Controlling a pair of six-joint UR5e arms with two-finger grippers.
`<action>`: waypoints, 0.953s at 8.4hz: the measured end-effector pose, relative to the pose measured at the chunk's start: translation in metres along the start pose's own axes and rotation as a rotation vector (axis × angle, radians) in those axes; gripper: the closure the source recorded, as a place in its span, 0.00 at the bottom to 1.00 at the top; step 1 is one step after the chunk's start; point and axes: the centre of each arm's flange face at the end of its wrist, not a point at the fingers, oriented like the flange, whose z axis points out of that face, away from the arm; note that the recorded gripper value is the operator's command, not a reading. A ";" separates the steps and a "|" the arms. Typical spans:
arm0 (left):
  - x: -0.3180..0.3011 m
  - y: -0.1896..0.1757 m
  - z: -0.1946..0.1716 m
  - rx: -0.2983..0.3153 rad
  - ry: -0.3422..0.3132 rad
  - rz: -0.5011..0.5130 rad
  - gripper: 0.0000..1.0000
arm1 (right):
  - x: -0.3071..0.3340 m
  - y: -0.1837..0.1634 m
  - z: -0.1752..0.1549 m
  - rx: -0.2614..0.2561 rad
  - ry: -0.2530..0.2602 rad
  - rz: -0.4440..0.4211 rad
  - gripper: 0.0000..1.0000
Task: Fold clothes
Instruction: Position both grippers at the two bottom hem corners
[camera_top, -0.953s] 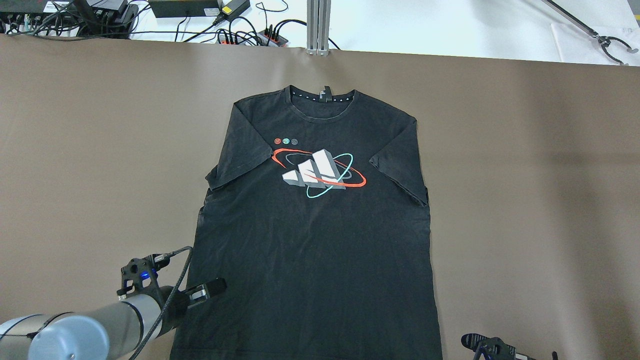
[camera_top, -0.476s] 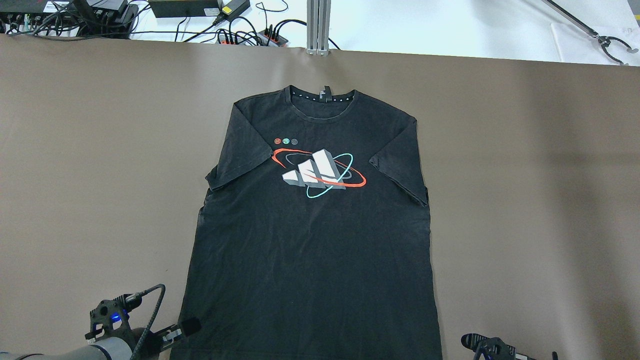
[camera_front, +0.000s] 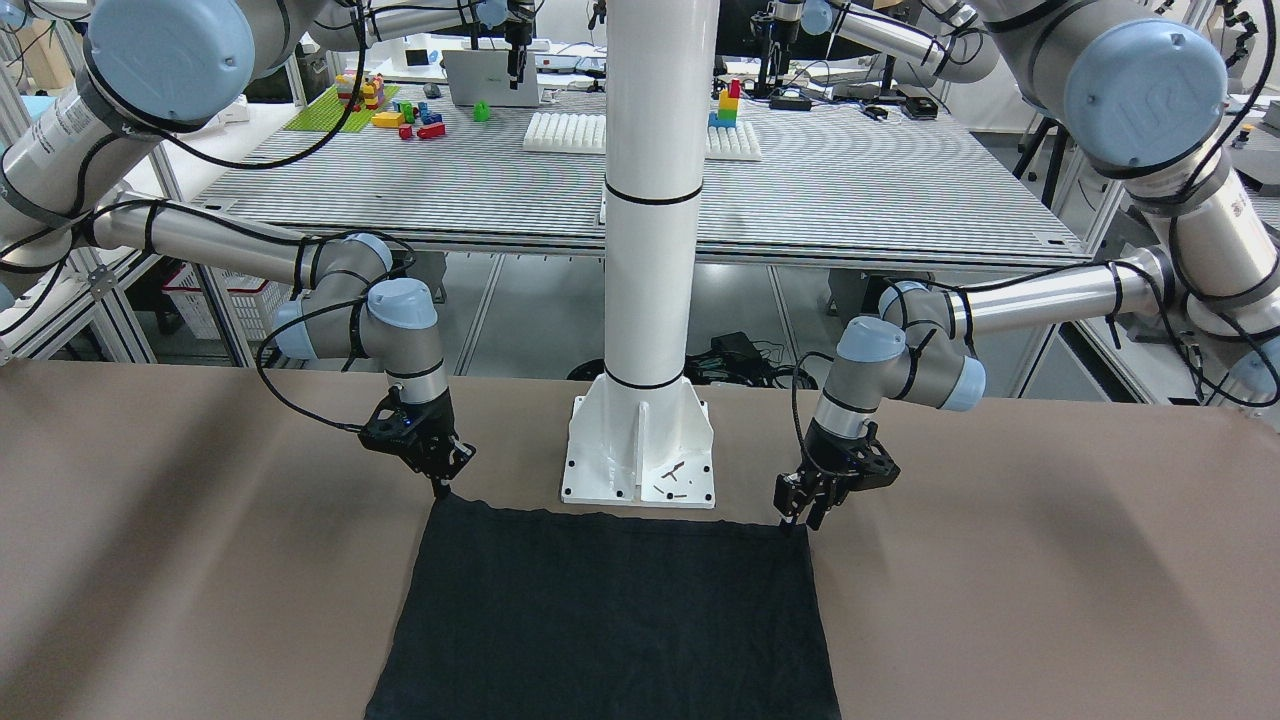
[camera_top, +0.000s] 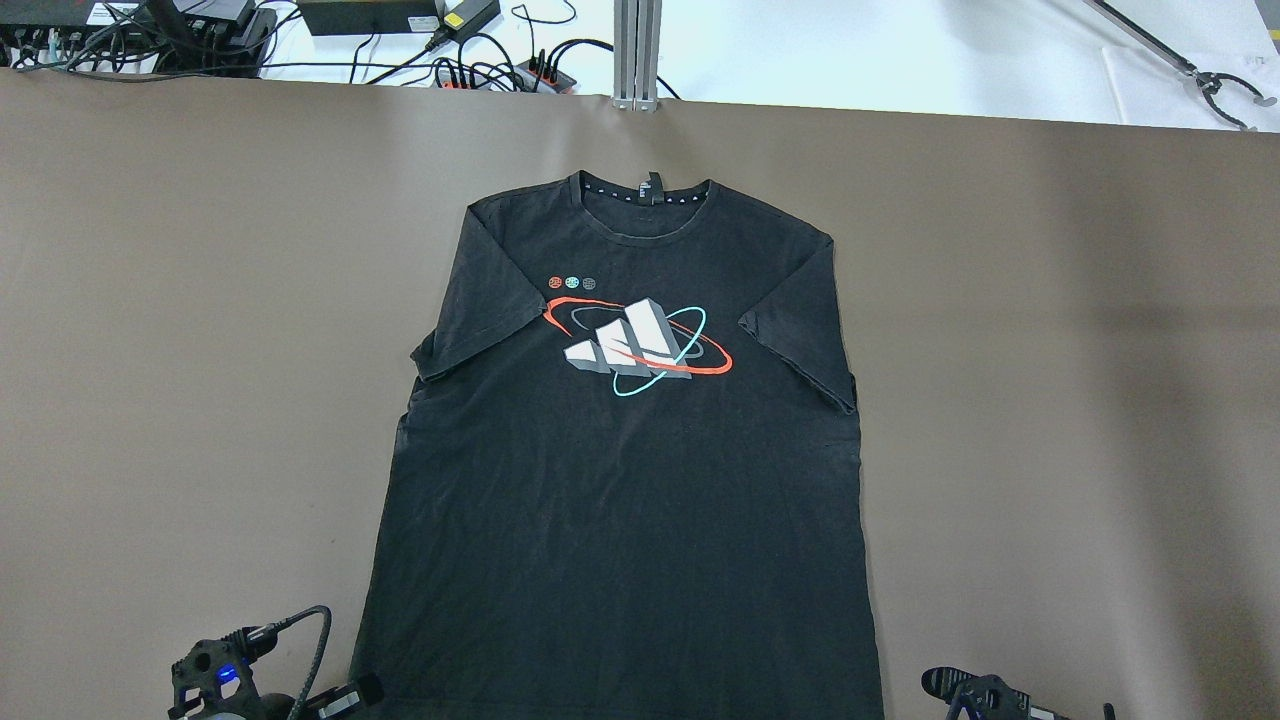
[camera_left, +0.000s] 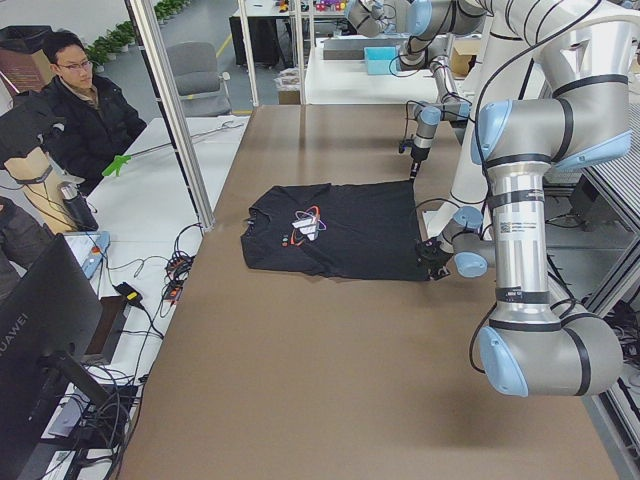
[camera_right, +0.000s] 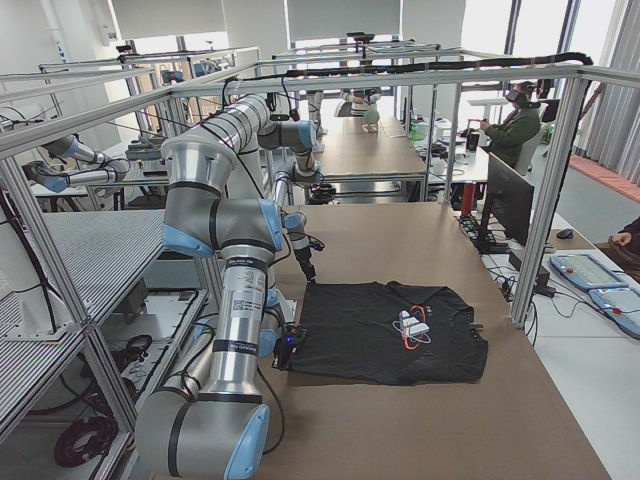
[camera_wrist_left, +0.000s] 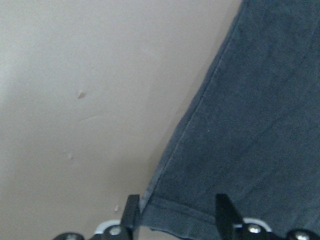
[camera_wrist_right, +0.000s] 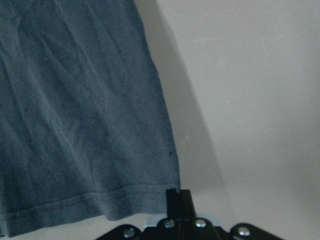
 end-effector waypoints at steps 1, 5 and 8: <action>-0.003 0.004 0.002 0.001 -0.003 -0.001 0.47 | 0.000 0.000 0.000 0.000 0.000 0.000 1.00; -0.010 0.008 0.009 0.014 -0.015 0.002 0.50 | 0.000 0.001 0.000 -0.001 0.000 0.000 1.00; -0.011 0.008 0.011 0.018 -0.018 0.003 0.60 | 0.000 0.001 0.000 -0.001 0.000 0.003 1.00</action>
